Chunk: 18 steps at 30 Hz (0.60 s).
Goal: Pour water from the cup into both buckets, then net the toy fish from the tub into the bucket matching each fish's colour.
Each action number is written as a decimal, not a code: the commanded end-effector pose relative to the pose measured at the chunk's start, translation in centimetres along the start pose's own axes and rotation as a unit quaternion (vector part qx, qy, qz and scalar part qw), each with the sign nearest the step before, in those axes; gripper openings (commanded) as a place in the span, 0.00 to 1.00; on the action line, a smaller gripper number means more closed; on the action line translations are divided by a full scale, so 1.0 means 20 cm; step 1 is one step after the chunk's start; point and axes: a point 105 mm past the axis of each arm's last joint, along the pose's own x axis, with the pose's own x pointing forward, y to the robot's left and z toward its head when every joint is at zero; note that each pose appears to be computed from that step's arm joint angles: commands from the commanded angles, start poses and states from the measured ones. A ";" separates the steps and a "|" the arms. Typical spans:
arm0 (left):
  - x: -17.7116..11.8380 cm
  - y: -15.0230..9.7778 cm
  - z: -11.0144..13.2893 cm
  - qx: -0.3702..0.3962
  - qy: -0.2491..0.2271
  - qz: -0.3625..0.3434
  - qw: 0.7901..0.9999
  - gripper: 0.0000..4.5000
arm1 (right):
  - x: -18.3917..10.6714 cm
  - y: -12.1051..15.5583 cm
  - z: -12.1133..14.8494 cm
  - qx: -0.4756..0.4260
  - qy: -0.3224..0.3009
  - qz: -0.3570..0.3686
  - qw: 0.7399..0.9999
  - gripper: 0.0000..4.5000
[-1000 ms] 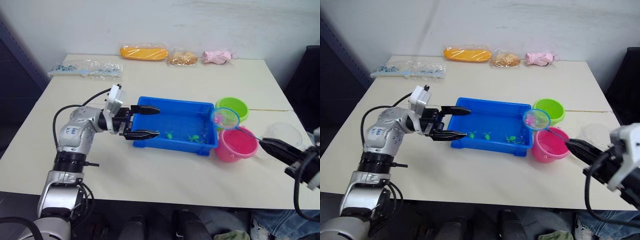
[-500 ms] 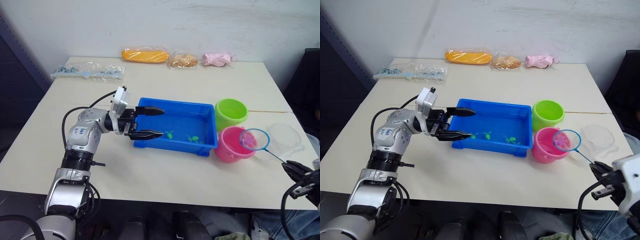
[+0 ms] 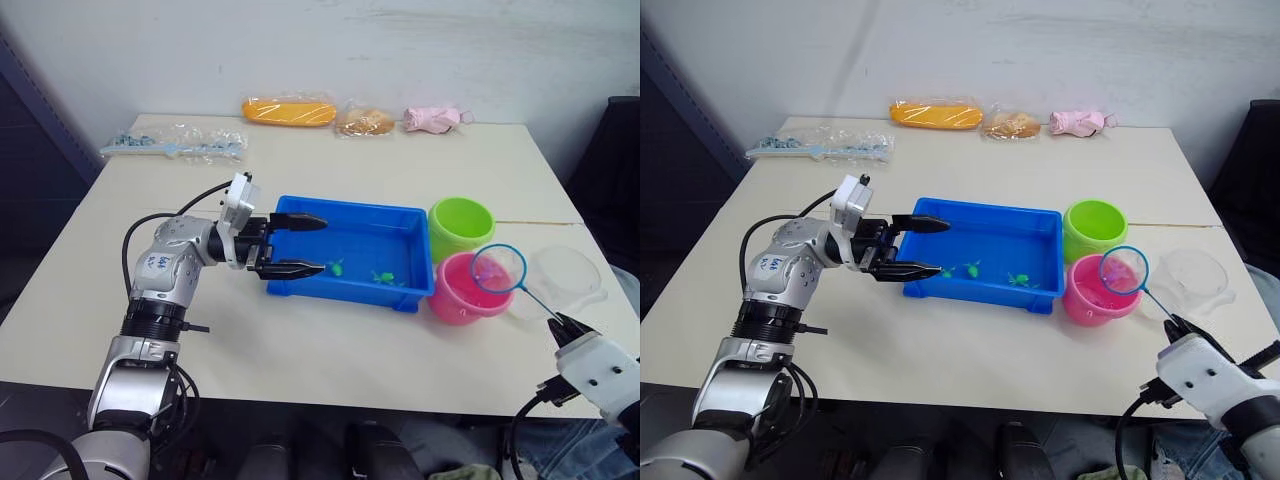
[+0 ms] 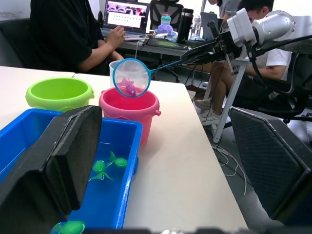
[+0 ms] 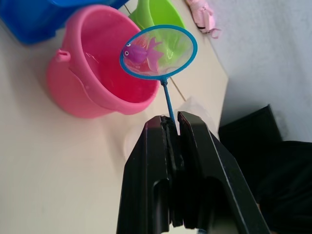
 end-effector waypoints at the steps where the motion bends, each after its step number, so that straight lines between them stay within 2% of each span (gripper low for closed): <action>1: -0.01 -0.01 0.04 0.018 -0.004 0.001 1.000 1.00 | 0.01 -0.04 0.01 -0.100 -0.007 -0.043 0.994 0.00; 5: -0.01 -0.01 0.04 0.018 -0.006 0.003 1.000 1.00 | 0.02 -0.05 0.04 -0.188 -0.012 -0.057 0.980 0.00; 9: -0.01 -0.01 0.04 0.018 -0.010 0.009 1.000 1.00 | 0.03 0.02 0.06 -0.240 -0.028 -0.026 0.970 0.00; 14: 0.00 -0.01 0.03 0.017 -0.017 0.012 1.000 1.00 | 0.02 0.02 0.03 -0.313 -0.009 -0.046 0.949 0.00; 18: 0.01 -0.01 0.03 0.016 -0.020 0.015 1.000 1.00 | 0.01 0.05 0.05 -0.349 -0.021 -0.058 0.935 0.00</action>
